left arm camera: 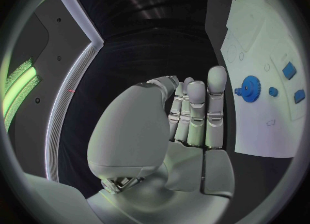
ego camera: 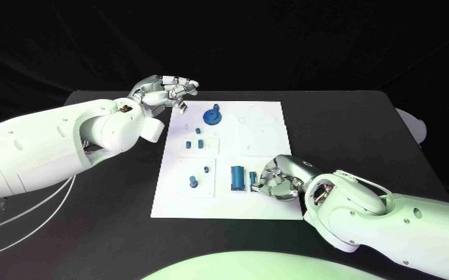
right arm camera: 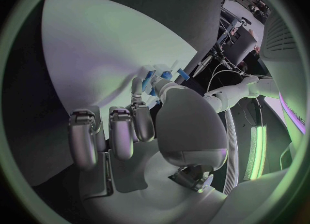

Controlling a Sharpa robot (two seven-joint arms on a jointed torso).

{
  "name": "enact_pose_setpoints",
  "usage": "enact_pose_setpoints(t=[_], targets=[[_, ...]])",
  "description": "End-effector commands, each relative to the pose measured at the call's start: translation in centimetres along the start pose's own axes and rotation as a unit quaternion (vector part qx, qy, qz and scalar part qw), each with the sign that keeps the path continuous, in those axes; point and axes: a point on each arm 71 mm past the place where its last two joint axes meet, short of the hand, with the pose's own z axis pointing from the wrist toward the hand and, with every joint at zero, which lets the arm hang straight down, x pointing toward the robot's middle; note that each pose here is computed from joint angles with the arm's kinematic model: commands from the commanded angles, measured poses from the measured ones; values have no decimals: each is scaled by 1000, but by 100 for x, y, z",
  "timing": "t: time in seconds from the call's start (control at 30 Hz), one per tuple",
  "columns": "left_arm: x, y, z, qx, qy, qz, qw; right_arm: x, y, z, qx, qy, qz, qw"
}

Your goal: Assemble the parts on the task board

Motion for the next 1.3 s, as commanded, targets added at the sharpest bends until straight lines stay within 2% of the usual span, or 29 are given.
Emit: enact_pose_setpoints(t=[0.03, 0.5, 0.63, 0.77, 0.93, 1.03, 1.17, 1.3], targets=[[26, -9, 7, 3, 9, -4, 1000, 27, 11, 15, -5, 10, -18, 1000], [20, -8, 7, 3, 9, -4, 1000, -10, 19, 8, -12, -15, -14, 1000], [15, -7, 7, 3, 8, -4, 1000, -84, 20, -35, -29, -41, 5, 999], [14, 2, 13, 5, 6, -3, 1000, -255, 20, -35, -69, -84, 43, 993], [5, 40, 34, 10, -3, -9, 1000, -589, -75, 77, -118, -130, 117, 978], [-4, 61, 59, 16, -11, -13, 1000, -771, -171, 187, -129, -147, 157, 968], [-32, 95, 124, 28, -32, -18, 999, -1019, -370, 401, -125, -165, 227, 952], [-82, 142, 199, 43, -63, -26, 997, -1211, -579, 643, -105, -181, 311, 927]])
